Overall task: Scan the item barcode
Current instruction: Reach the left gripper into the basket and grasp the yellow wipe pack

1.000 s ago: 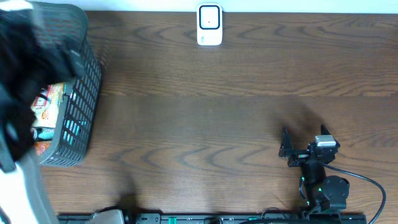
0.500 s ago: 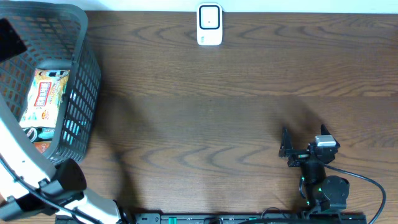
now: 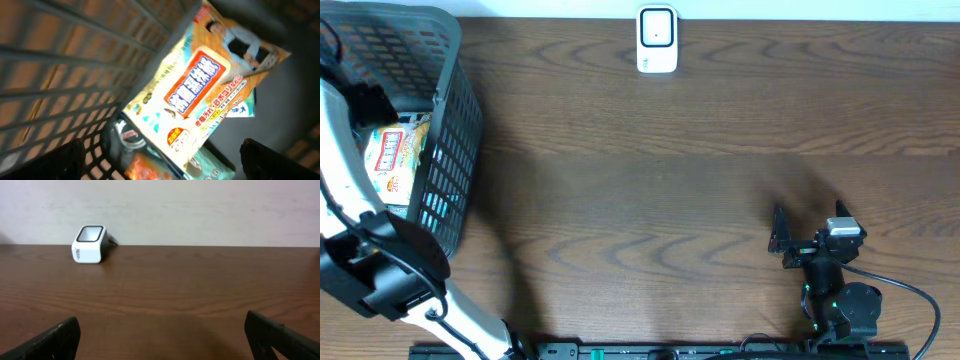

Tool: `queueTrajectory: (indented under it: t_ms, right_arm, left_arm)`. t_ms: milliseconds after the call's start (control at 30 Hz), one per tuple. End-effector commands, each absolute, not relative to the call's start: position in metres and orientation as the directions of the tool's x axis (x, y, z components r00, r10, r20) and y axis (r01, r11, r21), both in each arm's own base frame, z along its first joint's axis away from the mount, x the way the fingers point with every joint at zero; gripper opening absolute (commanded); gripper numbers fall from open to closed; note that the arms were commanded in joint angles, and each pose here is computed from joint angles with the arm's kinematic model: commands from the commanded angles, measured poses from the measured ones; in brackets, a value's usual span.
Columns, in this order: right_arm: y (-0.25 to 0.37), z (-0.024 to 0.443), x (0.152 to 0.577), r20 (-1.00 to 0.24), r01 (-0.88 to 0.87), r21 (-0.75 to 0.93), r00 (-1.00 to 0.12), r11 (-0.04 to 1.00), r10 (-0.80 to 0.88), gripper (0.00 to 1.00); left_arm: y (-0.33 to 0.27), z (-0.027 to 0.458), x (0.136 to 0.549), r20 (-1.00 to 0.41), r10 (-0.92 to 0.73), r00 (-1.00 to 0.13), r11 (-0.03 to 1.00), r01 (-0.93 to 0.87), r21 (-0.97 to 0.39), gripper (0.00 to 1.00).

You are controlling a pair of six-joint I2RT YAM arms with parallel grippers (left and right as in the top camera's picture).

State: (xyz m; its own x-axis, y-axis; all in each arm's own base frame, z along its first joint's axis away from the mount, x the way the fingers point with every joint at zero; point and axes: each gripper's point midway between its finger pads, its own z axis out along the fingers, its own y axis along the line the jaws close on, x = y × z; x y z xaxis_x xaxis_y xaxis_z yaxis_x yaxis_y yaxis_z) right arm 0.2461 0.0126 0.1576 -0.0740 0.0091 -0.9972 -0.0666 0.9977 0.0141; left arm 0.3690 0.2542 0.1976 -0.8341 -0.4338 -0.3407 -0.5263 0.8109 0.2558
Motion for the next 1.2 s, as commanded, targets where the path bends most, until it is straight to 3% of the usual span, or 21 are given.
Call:
queueTrajectory:
  t_ms: [0, 633, 800, 1033, 1167]
  right_arm:
    - [0.007, 0.157, 0.246, -0.997, -0.045, 0.006, -0.073, 0.999, 0.003, 0.99]
    - [0.007, 0.157, 0.246, -0.997, -0.045, 0.006, -0.073, 0.999, 0.003, 0.99]
    - [0.007, 0.157, 0.246, -0.997, -0.045, 0.006, -0.073, 0.999, 0.003, 0.99]
    - [0.007, 0.157, 0.246, -0.997, -0.045, 0.006, -0.073, 0.999, 0.003, 0.99]
    - [0.007, 0.157, 0.246, -0.997, -0.045, 0.006, -0.073, 0.999, 0.003, 0.99]
  left_arm:
    - [0.242, 0.174, 0.374, -0.294, -0.349, -0.890, 0.882, -0.418, 0.218, 0.98]
    - [0.245, 0.056, 0.350, -0.150, -0.350, -0.925, 0.878, -0.380, 0.292, 0.97]
    - [0.244, 0.034, 0.348, -0.098, -0.337, -0.936, 0.890, -0.351, 0.290, 0.82]
    - [0.251, 0.036, 0.355, -0.134, -0.336, -0.932, 0.879, -0.361, 0.310, 0.45]
    - [0.255, 0.054, 0.361, -0.186, -0.351, -0.918, 0.864, -0.394, 0.313, 0.38]
